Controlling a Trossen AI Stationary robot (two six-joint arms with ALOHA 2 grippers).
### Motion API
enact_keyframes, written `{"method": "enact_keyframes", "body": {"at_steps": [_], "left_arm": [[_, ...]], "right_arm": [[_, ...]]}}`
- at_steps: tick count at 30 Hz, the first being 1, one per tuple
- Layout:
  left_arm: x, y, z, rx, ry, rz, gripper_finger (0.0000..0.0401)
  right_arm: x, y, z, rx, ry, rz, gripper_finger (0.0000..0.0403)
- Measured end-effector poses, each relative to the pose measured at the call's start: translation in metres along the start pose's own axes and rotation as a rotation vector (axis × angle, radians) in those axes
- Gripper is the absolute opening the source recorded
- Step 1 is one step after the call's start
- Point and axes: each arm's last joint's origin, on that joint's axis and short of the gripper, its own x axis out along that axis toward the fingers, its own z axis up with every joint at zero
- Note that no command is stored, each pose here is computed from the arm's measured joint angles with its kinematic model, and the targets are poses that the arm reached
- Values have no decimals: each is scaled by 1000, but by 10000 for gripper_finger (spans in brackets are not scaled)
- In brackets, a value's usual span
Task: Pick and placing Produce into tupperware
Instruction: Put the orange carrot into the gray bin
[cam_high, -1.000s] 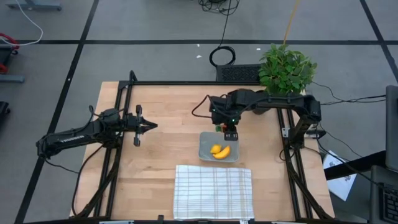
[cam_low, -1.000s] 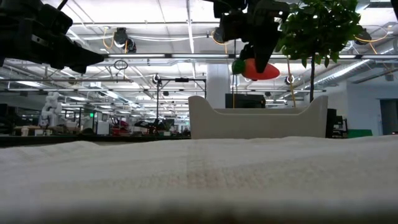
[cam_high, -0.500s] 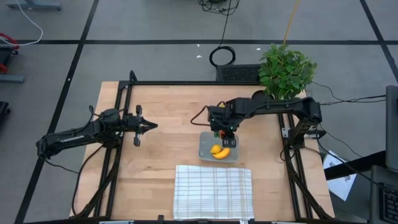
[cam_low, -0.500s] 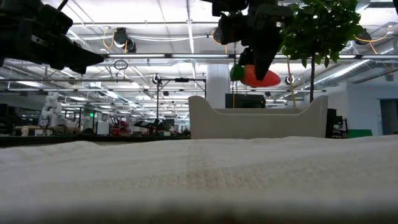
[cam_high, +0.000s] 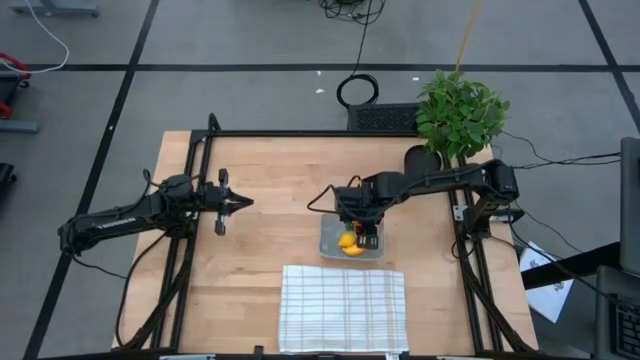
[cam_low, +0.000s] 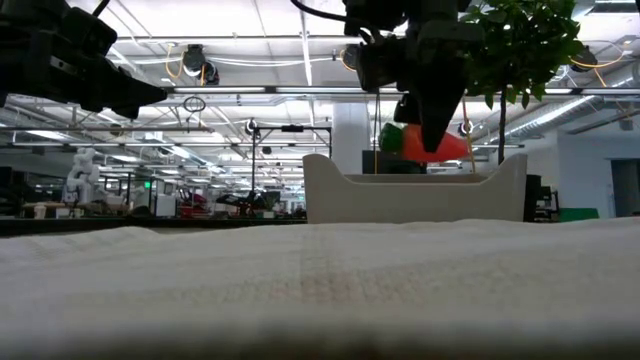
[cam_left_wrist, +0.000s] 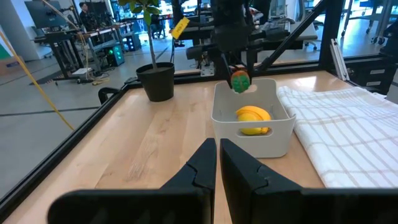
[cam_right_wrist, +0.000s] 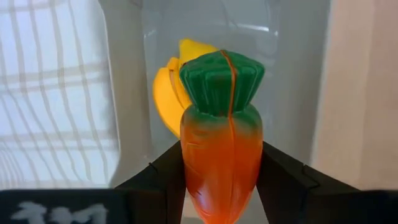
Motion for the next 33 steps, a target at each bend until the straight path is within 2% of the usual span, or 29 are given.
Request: {"method": "enact_keyframes", "body": {"at_steps": [11, 20, 23, 33], "left_arm": [[0, 0, 0, -5, 1, -1, 26], [0, 0, 0, -6, 4, -1, 26], [0, 0, 0, -6, 4, -1, 26], [0, 0, 0, -5, 4, -1, 26]], "right_arm": [[10, -1, -5, 30, 14, -25, 150], [26, -3, -6, 48, -32, -22, 148], [31, -3, -9, 65, -28, -63, 149], [43, -3, -16, 83, -14, -100, 147]]}}
